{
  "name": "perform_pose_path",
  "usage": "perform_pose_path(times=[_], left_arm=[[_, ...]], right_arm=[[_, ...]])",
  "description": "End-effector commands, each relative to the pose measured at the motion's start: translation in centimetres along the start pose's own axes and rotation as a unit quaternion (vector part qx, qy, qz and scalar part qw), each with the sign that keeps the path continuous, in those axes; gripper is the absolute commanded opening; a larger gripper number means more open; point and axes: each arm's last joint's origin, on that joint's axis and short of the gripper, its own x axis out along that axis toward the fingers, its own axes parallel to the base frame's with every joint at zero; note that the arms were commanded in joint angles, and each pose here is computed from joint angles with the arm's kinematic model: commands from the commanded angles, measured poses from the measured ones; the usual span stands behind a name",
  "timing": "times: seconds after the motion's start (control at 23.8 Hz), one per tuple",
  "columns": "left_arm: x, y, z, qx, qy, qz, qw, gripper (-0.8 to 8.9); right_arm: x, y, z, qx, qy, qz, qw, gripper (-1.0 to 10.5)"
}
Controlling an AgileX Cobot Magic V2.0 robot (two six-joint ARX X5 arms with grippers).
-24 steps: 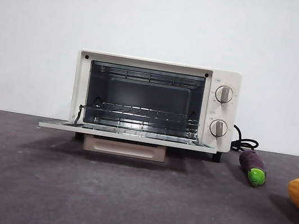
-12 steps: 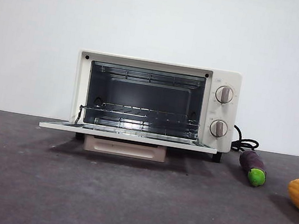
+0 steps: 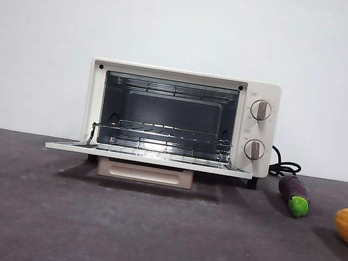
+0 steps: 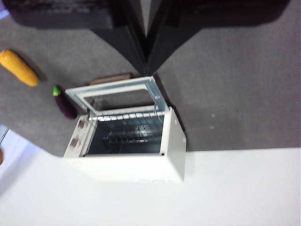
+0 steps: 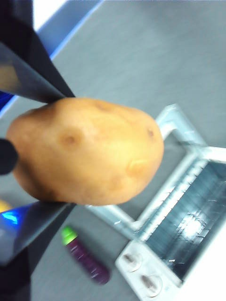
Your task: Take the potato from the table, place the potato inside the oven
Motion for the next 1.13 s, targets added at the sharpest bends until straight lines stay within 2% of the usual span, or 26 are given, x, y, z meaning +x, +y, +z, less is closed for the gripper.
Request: perform_pose_path(times=[0.04, 0.21, 0.34, 0.59, 0.8, 0.97, 1.13], left_arm=[[0.8, -0.3, -0.5, -0.002, 0.013, 0.005, 1.0, -0.05], [2.2, -0.8, -1.4, 0.01, 0.04, 0.014, 0.999, -0.05], [2.8, -1.0, -1.9, 0.007, 0.051, 0.018, 0.998, -0.05], [3.1, -1.1, -2.1, 0.01, 0.058, 0.021, 0.998, -0.05], [3.1, -1.1, -2.1, 0.011, 0.058, 0.02, 0.998, -0.05], [3.1, -1.1, -2.1, 0.02, 0.058, 0.02, 0.998, -0.05], [3.1, -1.1, -2.1, 0.029, 0.058, 0.02, 0.998, -0.05]], right_arm=[[0.3, -0.4, -2.8, 0.038, -0.035, 0.007, 0.999, 0.6], [2.1, -0.7, -7.2, 0.062, -0.059, -0.015, 0.996, 0.6], [4.3, -0.1, -8.3, 0.071, -0.08, -0.017, 0.994, 0.6], [8.2, 1.5, -8.7, 0.092, -0.126, -0.008, 0.988, 0.6], [10.9, 1.8, -8.2, 0.101, -0.122, -0.027, 0.987, 0.6], [14.0, 1.3, -7.2, 0.125, -0.132, -0.047, 0.982, 0.6], [17.2, 0.2, -6.6, 0.146, -0.133, -0.03, 0.98, 0.6]])
